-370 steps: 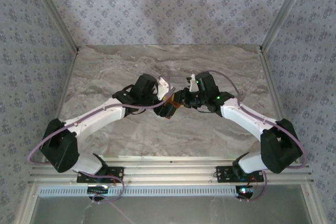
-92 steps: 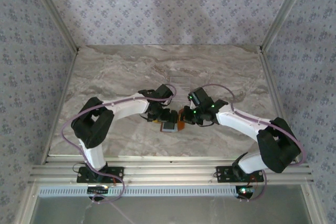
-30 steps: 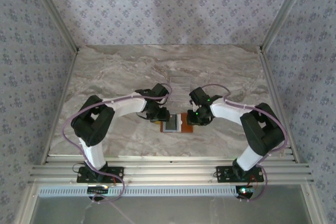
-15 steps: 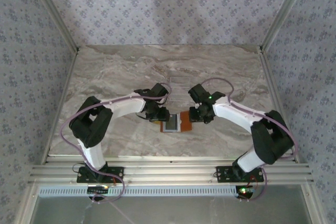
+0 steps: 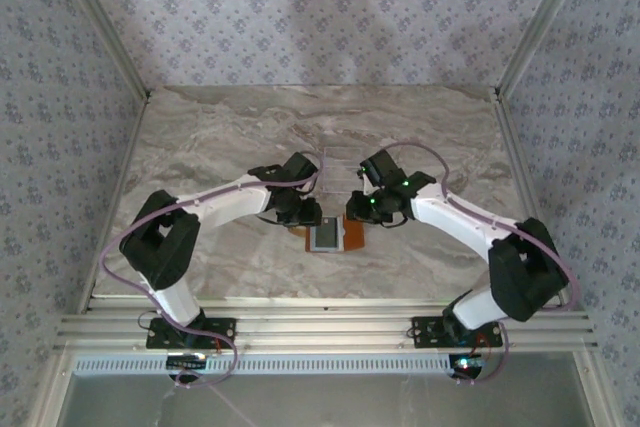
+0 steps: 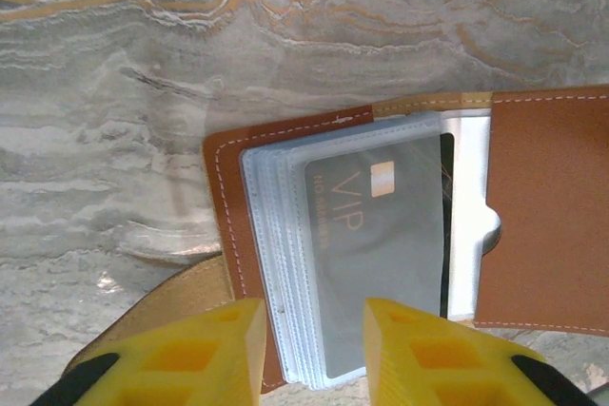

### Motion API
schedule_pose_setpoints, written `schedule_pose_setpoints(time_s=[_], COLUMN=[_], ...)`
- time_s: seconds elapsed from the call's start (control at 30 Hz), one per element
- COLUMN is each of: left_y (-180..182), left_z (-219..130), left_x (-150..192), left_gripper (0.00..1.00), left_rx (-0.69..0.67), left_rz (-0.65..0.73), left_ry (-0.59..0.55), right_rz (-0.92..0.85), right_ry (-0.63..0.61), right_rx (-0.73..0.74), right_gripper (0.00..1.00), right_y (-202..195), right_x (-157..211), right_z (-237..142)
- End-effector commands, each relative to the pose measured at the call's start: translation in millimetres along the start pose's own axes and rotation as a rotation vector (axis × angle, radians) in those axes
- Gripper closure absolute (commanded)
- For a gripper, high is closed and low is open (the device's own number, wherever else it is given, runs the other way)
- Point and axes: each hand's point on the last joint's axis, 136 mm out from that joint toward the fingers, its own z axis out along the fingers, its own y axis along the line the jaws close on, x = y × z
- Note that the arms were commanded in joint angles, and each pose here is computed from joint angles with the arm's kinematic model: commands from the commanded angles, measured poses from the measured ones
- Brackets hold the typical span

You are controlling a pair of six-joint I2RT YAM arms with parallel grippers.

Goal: Take the credit cards out of the card holder

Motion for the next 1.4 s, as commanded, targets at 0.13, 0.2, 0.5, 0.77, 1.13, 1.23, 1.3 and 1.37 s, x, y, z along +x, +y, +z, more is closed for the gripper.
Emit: schedule_pose_setpoints(time_s=[0.13,0.2,0.5,0.77,1.13,1.23,1.3,1.37], left_y=[-4.1,2.6,17.6,19.5,18.6,19.0,20.2,21.5], left_z=[20.5,26.4,40.9,41.4,40.1,40.0,40.5,41.1], left_x=[-0.2,2.0,10.5,12.9,13.0,12.7,13.1,14.1], left_gripper=[0.71,0.72,0.77,0.78,0.78,0.78,0.78,0.77], left_rx=[0.014,-0.012,-0.057,-0.06,-0.056,-0.058,-0.061,-0.066], left_rz=[-0.026,-0.029,-0.034,-0.037,-0.034,-0.034,-0.033,-0.035], left_ry=[0.036,0.042,0.071,0.077,0.074,0.073,0.074,0.078], right_rz=[0.065,0.067,0.091,0.105,0.109,0.11,0.111,0.107], right_ry=[0.09,0.103,0.134,0.153,0.168,0.168,0.162,0.151], right_rx=[-0.102,-0.101,-0.115,-0.1,-0.092,-0.086,-0.075,-0.068], right_gripper=[0.83,0.83,0.83,0.79,0.78,0.79,0.82,0.82], right_y=[3.7,0.1,-8.0,-12.1,-11.6,-12.0,-13.0,-12.6], right_x=[7.9,9.6,15.7,20.1,24.6,26.2,26.2,26.2], right_z=[39.0,45.6,60.6,68.5,75.6,76.3,75.3,73.9])
